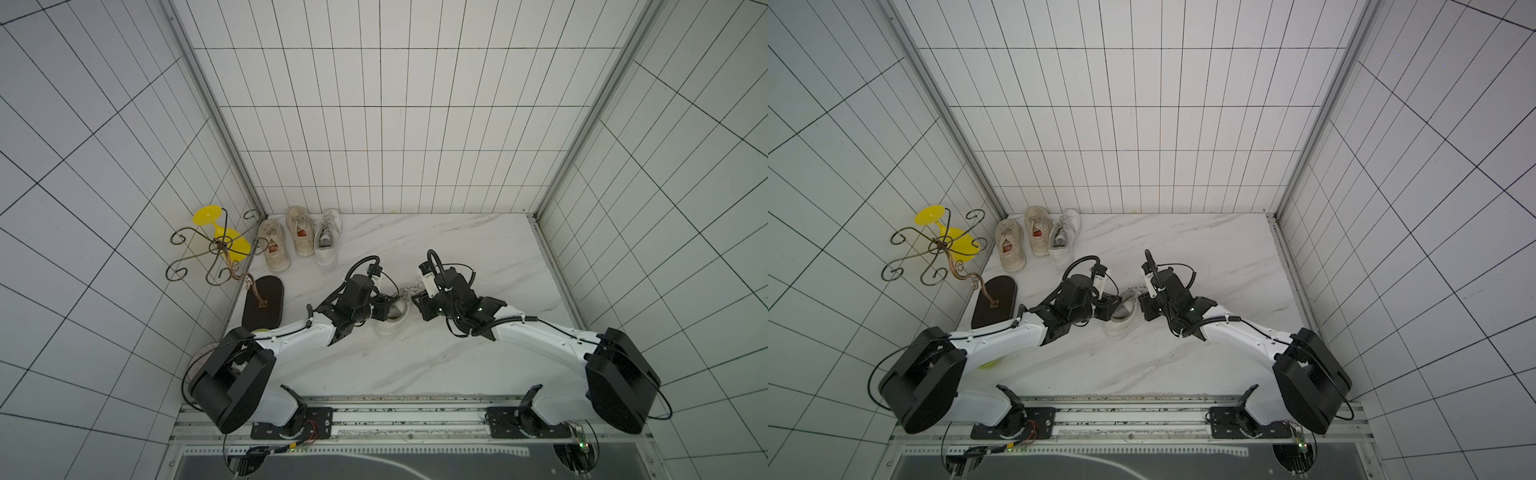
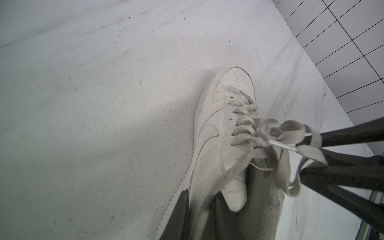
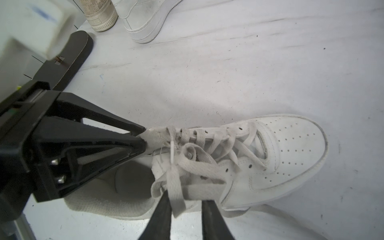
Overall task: Remove the insole from the shoe
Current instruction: Untie the shoelace on the shoe.
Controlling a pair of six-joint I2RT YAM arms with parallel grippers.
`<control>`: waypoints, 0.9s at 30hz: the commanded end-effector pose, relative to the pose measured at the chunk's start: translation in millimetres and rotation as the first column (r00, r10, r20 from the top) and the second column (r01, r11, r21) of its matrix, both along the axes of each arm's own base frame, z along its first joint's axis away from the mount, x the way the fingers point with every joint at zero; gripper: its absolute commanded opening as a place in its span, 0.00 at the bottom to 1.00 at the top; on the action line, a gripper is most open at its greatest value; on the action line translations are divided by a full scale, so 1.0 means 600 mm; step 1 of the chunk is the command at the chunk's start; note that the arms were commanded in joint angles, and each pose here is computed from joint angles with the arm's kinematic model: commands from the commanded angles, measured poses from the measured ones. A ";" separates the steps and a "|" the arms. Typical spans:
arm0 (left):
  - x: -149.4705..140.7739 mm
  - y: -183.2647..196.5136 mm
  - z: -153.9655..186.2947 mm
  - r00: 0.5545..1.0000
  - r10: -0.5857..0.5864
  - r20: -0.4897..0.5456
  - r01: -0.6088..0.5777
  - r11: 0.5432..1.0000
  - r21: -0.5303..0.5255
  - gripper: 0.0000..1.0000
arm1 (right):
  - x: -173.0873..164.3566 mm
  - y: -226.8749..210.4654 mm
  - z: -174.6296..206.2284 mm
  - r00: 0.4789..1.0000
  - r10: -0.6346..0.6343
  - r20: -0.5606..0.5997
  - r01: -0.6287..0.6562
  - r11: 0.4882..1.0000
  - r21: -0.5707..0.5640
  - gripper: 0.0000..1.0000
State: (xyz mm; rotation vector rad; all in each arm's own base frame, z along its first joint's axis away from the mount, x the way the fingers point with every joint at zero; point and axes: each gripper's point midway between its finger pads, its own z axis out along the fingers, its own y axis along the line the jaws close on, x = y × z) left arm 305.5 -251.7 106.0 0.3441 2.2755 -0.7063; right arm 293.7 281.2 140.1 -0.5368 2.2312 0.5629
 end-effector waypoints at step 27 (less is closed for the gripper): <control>0.001 0.014 -0.004 0.999 0.049 0.008 -0.049 0.998 0.044 0.05 | -0.087 -0.015 -0.040 0.996 0.090 -0.019 -0.089 0.995 0.044 0.39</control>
